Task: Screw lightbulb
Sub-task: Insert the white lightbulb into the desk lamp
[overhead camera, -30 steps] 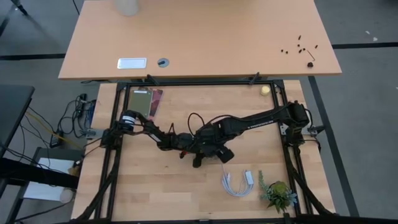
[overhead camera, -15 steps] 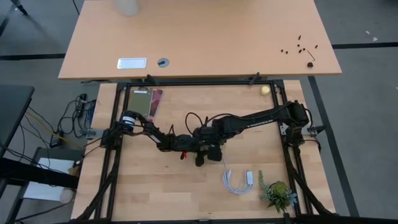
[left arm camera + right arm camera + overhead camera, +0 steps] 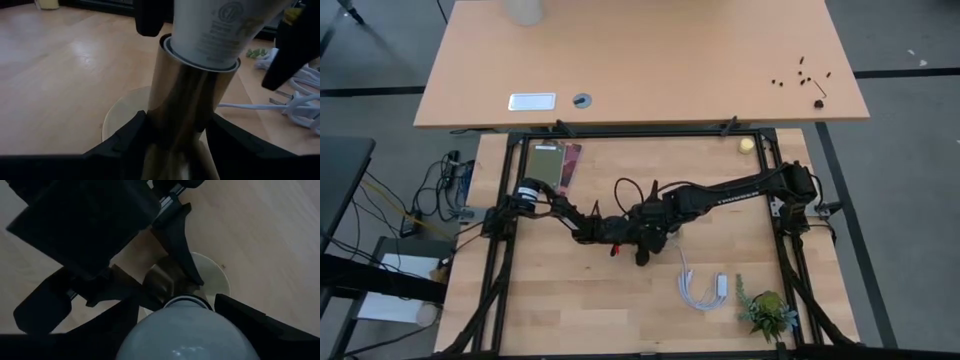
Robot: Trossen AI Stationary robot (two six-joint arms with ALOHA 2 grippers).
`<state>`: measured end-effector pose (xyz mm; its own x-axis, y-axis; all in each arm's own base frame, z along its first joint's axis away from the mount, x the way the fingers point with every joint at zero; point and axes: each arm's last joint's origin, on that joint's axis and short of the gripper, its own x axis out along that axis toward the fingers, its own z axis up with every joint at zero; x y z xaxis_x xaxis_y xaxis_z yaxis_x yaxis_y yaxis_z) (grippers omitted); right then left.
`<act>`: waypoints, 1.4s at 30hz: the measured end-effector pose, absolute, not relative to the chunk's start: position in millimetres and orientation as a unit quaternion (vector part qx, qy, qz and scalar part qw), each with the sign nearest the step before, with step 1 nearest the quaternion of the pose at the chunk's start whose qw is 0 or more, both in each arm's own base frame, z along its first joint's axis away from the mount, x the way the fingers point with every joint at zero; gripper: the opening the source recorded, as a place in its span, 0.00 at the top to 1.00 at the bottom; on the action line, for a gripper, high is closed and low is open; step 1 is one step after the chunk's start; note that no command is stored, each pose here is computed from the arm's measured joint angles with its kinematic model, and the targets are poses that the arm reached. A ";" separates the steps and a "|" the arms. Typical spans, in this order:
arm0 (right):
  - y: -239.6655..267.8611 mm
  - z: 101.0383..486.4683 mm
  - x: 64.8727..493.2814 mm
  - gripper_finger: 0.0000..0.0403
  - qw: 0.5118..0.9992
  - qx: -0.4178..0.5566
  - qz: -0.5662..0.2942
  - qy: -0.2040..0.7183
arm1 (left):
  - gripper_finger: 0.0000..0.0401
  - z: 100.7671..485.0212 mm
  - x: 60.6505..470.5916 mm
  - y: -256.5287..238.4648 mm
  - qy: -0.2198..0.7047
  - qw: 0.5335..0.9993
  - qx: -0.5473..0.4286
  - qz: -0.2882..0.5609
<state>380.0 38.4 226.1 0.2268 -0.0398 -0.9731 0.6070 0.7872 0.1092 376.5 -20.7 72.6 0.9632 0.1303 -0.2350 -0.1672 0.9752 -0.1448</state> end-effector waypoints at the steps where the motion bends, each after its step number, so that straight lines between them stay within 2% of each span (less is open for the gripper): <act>1: 37.1 226.3 380.0 0.33 0.746 0.239 -0.213 0.584 | 0.52 72.6 376.5 -20.5 0.112 0.987 -0.081 0.077; 9: 24.7 240.9 381.3 0.22 0.759 0.217 -0.185 0.585 | 0.52 73.8 376.8 -17.7 0.107 0.988 -0.073 0.088; 15: 21.6 260.1 384.5 0.17 0.774 0.195 -0.166 0.579 | 0.53 74.3 377.1 -17.9 0.108 0.988 -0.067 0.085; 27: 18.4 281.3 376.1 0.17 0.765 0.136 -0.171 0.606 | 0.53 71.9 376.5 -18.8 0.120 0.987 -0.065 0.079; 36: 27.5 295.7 362.6 0.18 0.746 0.025 -0.156 0.647 | 0.53 71.7 376.6 -19.1 0.122 0.988 -0.063 0.076; 42: 38.0 301.5 354.6 0.18 0.744 -0.004 -0.148 0.652 | 0.53 71.7 376.6 -19.4 0.123 0.988 -0.062 0.075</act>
<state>354.6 38.0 301.5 0.1061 -0.2254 -0.9685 0.2162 0.9559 -0.1988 376.6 -19.4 71.7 0.9586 0.1334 -0.2517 -0.1637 0.9811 -0.1032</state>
